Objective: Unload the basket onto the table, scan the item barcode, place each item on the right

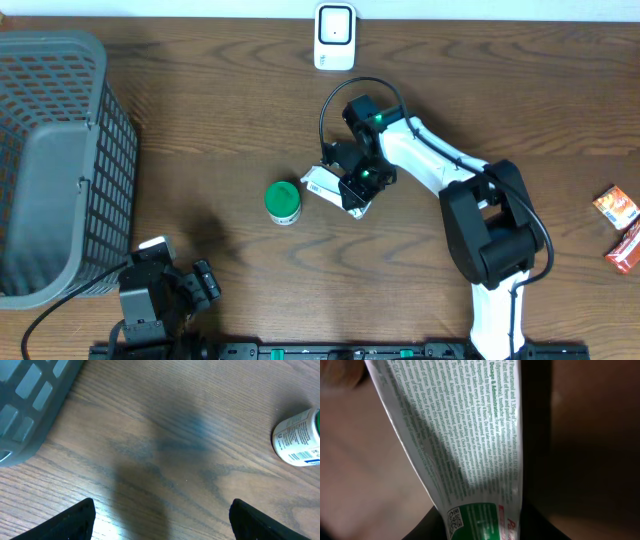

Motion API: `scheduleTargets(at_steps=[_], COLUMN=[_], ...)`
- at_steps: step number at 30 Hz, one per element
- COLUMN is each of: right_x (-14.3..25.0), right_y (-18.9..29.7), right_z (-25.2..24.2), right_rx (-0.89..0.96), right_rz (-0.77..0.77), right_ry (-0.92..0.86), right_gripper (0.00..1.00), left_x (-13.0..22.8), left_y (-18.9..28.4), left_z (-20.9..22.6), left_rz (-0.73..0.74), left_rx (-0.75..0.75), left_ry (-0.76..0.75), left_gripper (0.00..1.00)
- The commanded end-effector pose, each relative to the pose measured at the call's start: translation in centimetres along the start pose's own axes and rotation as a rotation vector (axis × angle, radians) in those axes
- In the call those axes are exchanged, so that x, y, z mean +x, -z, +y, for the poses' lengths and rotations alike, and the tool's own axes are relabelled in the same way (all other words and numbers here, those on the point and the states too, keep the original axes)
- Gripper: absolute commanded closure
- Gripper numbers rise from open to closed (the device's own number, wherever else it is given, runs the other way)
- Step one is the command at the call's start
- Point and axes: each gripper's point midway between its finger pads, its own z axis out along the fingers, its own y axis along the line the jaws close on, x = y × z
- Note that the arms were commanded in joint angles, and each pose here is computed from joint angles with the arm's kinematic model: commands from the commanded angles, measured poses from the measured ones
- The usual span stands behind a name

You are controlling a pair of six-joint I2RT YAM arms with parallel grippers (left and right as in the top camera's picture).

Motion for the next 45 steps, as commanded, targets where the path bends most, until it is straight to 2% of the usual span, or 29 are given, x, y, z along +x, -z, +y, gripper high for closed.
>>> scheduleTargets(at_steps=[1, 8, 15, 27, 30, 33, 38, 45], right_x=[-0.5, -0.8, -0.8, -0.5, -0.8, -1.9, -3.4, -6.2], right_y=[1.1, 4.7, 7.0, 7.8, 7.3, 6.4, 6.5, 11.1], right_z=[0.8, 2.1, 2.2, 1.8, 0.6, -2.7, -5.6, -9.8], right_rx=[-0.126, -0.349, -0.488, -0.521, -0.466, -0.316, -0.179, 0.074], right_rz=[-0.035, -0.148, -0.239, -0.259, -0.252, -0.246, -0.287, -0.383], right_ry=[0.034, 0.048, -0.012, -0.052, -0.088, -0.242, -0.317, -0.350], right_gripper=[0.84, 0.83, 0.77, 0.76, 0.76, 0.76, 0.75, 0.72], left_x=[-0.1, -0.1, -0.1, -0.1, -0.1, -0.1, -0.1, -0.1], left_y=[0.2, 0.2, 0.2, 0.2, 0.2, 0.2, 0.2, 0.2], left_z=[-0.2, -0.2, -0.2, -0.2, -0.2, -0.2, -0.2, -0.2], left_rz=[-0.004, -0.004, -0.004, -0.004, -0.004, -0.004, -0.004, -0.004], left_rx=[0.009, 0.009, 0.009, 0.009, 0.009, 0.009, 0.009, 0.010], left_ry=[-0.005, -0.005, -0.005, -0.005, -0.005, -0.005, -0.005, -0.005], left_gripper=[0.14, 0.14, 0.14, 0.14, 0.14, 0.14, 0.14, 0.14])
